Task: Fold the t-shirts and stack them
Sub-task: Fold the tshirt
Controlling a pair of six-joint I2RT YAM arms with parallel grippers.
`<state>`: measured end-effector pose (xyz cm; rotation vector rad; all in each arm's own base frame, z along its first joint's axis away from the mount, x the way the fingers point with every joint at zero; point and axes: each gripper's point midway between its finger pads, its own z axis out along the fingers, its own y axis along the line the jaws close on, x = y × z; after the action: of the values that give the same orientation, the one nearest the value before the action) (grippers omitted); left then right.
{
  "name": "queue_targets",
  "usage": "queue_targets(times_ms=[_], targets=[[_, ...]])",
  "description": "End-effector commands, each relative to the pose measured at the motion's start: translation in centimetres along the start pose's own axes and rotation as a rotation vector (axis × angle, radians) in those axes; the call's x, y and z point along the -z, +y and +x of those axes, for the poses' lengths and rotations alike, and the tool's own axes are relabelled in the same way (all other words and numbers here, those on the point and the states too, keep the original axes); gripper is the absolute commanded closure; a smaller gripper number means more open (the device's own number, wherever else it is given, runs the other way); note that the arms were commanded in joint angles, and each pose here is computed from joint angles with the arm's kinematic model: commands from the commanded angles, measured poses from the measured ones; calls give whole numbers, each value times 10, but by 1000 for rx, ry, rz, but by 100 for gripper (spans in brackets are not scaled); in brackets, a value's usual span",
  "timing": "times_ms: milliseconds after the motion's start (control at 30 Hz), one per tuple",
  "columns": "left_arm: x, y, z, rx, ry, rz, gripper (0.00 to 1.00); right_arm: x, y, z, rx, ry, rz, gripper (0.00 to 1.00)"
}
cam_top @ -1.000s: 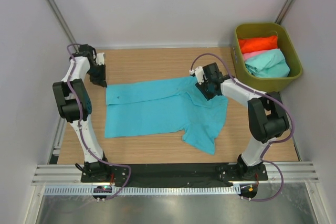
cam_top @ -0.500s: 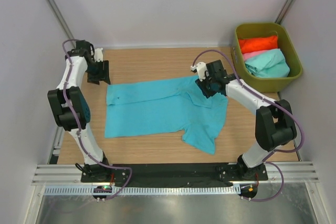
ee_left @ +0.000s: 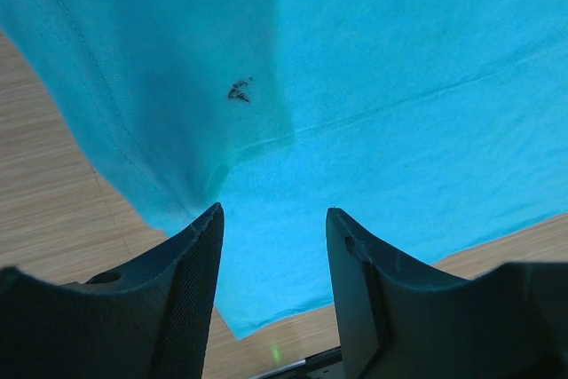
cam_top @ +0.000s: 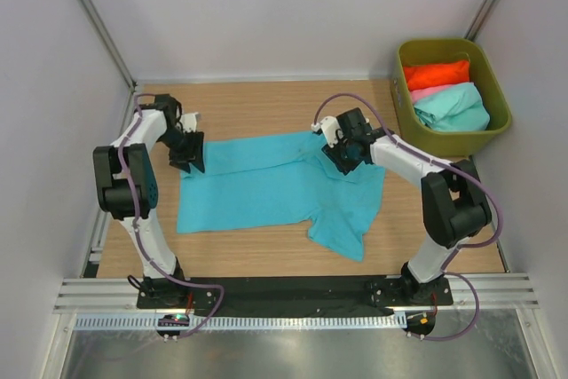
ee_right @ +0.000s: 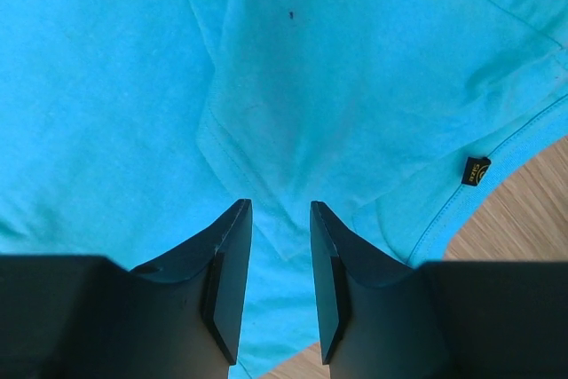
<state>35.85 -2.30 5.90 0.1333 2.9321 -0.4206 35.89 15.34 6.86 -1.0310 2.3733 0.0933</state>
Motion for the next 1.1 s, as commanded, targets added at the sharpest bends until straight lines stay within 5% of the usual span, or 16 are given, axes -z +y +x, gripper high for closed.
queue_targets(times_ms=[0,500,1067], targets=[[-2,4,-1,-18,-7,-10,49,0,-17,-10,44,-20,73,61],[-18,12,4,-3,42,-19,50,-2,-45,32,-91,65,149,61],[-17,16,5,-4,47,-43,51,-12,0,53,-229,120,-143,66]])
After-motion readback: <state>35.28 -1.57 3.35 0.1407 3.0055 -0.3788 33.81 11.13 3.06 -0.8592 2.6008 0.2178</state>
